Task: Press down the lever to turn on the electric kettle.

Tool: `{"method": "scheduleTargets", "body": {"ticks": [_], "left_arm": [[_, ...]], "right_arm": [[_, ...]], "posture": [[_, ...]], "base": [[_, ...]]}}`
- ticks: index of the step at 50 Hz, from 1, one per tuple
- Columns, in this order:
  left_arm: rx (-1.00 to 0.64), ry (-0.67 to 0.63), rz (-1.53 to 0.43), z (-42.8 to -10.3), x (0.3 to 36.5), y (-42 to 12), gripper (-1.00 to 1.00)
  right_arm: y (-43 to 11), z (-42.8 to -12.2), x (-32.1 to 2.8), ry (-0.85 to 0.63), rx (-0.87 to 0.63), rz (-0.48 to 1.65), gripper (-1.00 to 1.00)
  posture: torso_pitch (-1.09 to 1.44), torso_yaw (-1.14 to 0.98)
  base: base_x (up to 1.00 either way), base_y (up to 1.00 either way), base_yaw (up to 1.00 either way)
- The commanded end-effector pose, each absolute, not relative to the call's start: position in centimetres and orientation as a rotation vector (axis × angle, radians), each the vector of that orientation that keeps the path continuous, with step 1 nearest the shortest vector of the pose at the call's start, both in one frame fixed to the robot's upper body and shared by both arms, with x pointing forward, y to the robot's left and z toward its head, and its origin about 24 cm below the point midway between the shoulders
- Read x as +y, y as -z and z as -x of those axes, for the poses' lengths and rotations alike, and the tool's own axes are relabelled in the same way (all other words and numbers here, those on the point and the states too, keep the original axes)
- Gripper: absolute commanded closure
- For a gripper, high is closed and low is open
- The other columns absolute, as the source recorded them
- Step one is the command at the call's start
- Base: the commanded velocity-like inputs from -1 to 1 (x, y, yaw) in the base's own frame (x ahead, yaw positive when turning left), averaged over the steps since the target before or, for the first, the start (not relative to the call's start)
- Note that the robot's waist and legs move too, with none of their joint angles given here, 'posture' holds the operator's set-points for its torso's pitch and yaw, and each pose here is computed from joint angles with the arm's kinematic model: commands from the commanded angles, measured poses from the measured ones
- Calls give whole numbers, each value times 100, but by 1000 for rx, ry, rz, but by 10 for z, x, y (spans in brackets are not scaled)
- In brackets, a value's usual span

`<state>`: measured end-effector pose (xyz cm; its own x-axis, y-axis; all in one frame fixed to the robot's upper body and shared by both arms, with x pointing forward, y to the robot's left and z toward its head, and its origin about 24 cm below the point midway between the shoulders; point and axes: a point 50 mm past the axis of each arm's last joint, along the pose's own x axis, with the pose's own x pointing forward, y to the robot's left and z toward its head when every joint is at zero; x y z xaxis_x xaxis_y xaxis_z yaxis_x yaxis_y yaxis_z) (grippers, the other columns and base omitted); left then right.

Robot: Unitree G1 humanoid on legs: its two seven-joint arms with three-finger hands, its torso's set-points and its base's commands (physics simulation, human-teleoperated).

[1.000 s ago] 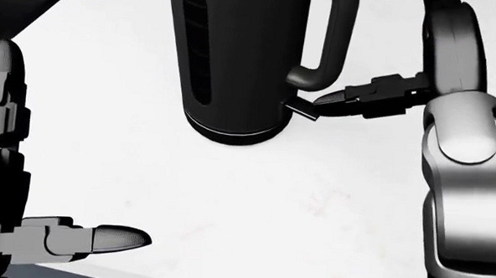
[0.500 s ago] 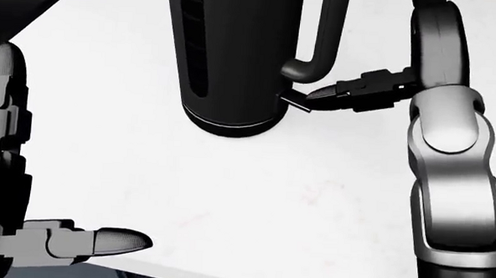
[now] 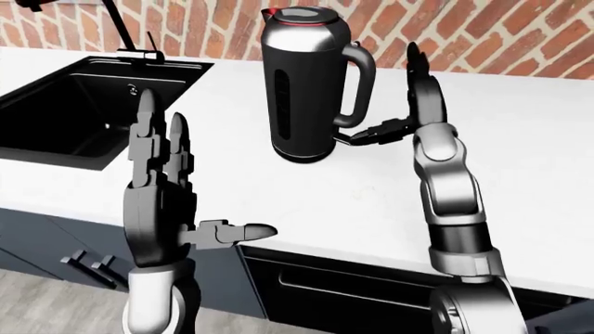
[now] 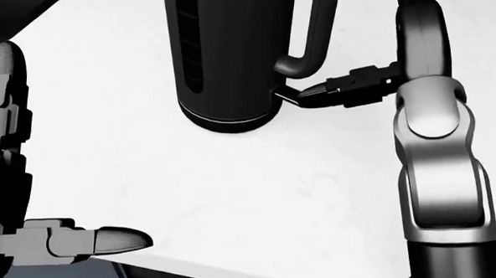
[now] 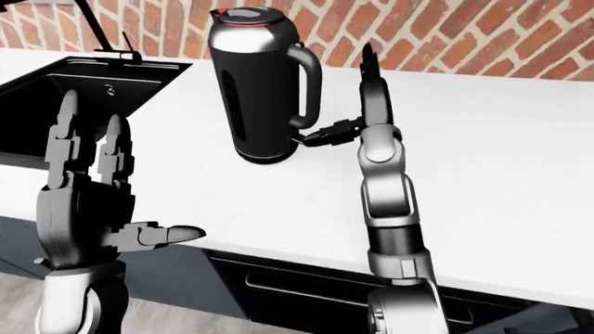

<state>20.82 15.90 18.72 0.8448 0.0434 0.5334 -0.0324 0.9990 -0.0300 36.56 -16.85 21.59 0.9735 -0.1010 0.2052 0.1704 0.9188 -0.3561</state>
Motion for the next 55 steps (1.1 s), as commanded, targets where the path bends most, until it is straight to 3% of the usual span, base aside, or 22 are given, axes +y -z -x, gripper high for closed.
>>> {"method": "scheduleTargets", "body": {"ticks": [1, 55], "left_arm": [[-639, -36, 20, -203, 159, -199, -100], [-640, -41, 19, -203, 160, -199, -100]], "right_arm": [[-228, -366, -168, 168, -229, 403, -100], [-212, -389, -162, 144, -116, 442, -100]], "posture": [[0, 0], [0, 0]], "base": [[0, 0, 0], [0, 0, 0]]}}
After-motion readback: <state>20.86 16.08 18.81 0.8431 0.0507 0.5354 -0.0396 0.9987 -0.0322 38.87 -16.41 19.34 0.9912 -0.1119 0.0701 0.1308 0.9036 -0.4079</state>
